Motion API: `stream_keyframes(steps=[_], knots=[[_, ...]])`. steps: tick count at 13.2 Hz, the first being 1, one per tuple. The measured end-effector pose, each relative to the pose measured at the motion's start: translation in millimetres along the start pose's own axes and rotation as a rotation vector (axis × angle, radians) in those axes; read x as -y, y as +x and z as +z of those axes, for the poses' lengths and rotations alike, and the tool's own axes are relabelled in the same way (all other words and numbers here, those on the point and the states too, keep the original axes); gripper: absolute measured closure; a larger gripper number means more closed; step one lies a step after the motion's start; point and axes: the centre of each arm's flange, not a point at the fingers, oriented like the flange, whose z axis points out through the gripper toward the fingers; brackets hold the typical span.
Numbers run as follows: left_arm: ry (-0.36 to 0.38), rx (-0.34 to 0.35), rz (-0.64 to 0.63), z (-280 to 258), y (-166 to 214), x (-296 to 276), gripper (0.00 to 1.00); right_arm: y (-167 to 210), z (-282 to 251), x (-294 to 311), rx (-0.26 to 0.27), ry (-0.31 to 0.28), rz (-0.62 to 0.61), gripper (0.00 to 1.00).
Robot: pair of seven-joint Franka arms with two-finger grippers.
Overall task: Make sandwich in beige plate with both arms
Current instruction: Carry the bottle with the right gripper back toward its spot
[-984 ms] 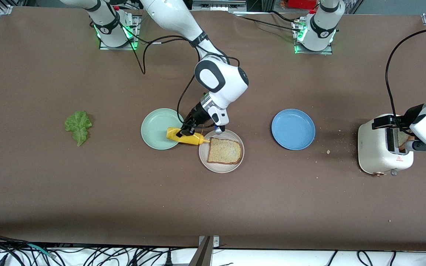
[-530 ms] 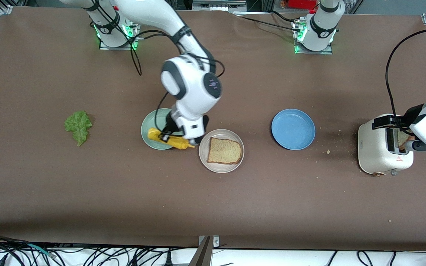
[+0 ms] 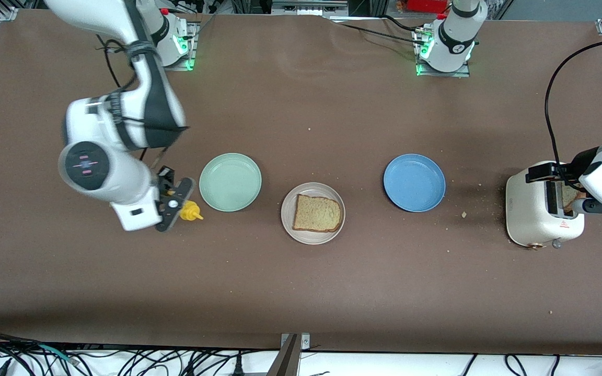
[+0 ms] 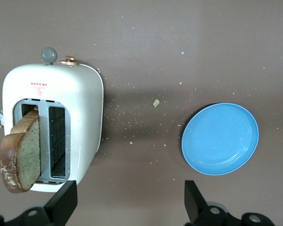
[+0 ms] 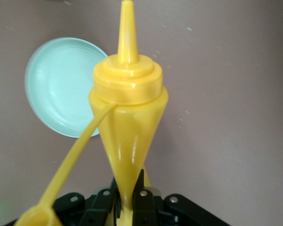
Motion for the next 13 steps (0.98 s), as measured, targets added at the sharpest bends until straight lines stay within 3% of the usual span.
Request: stream_keyframes(steps=[2,6,10,13], knots=[[0.000,-0.001,0.000,-0.4,-0.2,0.0,0.00,-47.3,10.7,-23.8,-0.142,0.102,-0.029,0.88],[0.000,-0.002,0.000,-1.0,-0.4,0.0,0.00,-133.0,48.0,-40.8,-0.421,0.215,-0.111,0.88],[0.000,-0.002,0.000,-1.5,-0.6,-0.1,0.00,-194.7,111.5,-34.0,-0.645,0.258,-0.175,0.88],[0.000,-0.003,0.000,-1.9,-0.8,-0.1,0.00,-223.1,158.7,-18.0,-0.760,0.258,-0.211,0.88]])
